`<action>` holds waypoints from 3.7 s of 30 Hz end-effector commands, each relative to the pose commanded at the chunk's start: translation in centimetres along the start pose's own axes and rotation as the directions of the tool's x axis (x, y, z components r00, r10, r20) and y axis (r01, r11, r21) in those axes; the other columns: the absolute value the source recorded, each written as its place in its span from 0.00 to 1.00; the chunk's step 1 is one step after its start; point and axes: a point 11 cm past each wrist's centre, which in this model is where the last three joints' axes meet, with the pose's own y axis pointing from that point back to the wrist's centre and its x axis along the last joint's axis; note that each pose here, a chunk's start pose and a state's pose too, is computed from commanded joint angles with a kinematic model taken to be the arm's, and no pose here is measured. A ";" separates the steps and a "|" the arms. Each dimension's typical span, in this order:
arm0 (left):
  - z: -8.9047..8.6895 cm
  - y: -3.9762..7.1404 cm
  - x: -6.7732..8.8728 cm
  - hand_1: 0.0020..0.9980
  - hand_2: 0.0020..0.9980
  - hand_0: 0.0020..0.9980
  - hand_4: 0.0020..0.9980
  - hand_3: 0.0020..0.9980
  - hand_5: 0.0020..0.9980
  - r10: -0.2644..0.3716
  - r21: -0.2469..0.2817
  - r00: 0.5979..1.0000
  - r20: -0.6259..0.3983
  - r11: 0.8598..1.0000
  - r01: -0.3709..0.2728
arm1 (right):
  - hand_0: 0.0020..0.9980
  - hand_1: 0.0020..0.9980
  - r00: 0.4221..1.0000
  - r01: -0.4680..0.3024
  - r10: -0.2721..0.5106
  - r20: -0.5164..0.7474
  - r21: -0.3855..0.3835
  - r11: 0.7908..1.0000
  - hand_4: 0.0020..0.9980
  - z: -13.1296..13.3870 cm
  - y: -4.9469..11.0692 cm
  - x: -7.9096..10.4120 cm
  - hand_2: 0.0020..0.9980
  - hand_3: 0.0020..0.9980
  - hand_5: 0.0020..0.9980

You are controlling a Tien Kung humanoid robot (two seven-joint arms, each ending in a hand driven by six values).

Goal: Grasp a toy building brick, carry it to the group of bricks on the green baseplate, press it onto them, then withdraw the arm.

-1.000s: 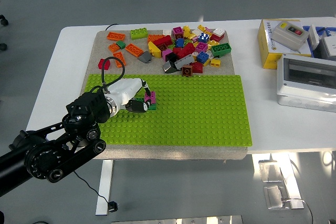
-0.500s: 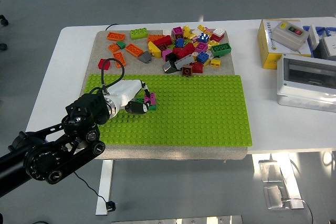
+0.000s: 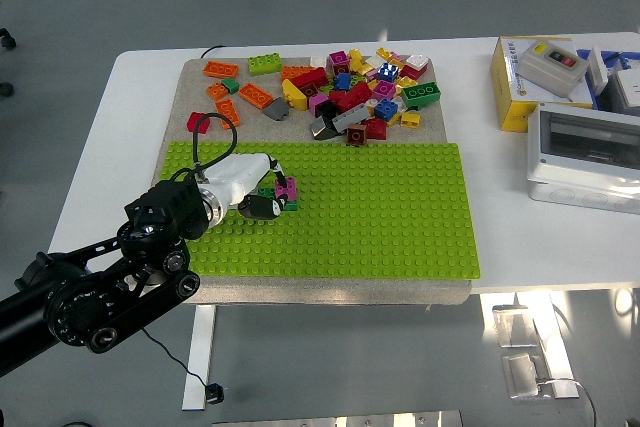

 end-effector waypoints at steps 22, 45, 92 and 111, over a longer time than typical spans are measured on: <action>0.3 0.2 -1.0 0.90 0.88 0.94 0.56 0.64 0.37 -0.021 -0.035 0.999 0.041 0.999 0.023 | 0.66 0.56 1.000 0.003 -0.003 0.002 -0.009 1.000 0.48 0.3 -0.1 -0.2 0.57 0.76 1.00; 0.0 1.0 2.2 0.90 0.88 0.94 0.56 0.63 0.37 0.062 -0.034 0.996 -0.068 0.997 -0.064 | 0.66 0.56 1.000 0.002 -0.002 0.005 -0.004 1.000 0.48 0.2 0.0 -0.1 0.57 0.76 1.00; -1.8 4.2 5.6 0.83 0.78 0.93 0.47 0.60 0.32 0.230 -0.226 0.918 -0.324 0.923 -0.311 | 0.65 0.56 0.997 0.026 -0.020 0.069 -0.079 0.997 0.45 4.2 -1.0 -1.6 0.59 0.78 1.00; -7.3 6.6 3.2 0.84 0.78 0.92 0.45 0.59 0.32 0.238 -0.124 0.912 -0.335 0.948 -0.293 | 0.65 0.57 1.000 -0.012 0.014 0.014 -0.174 0.985 0.45 7.9 -1.5 -2.2 0.59 0.78 1.00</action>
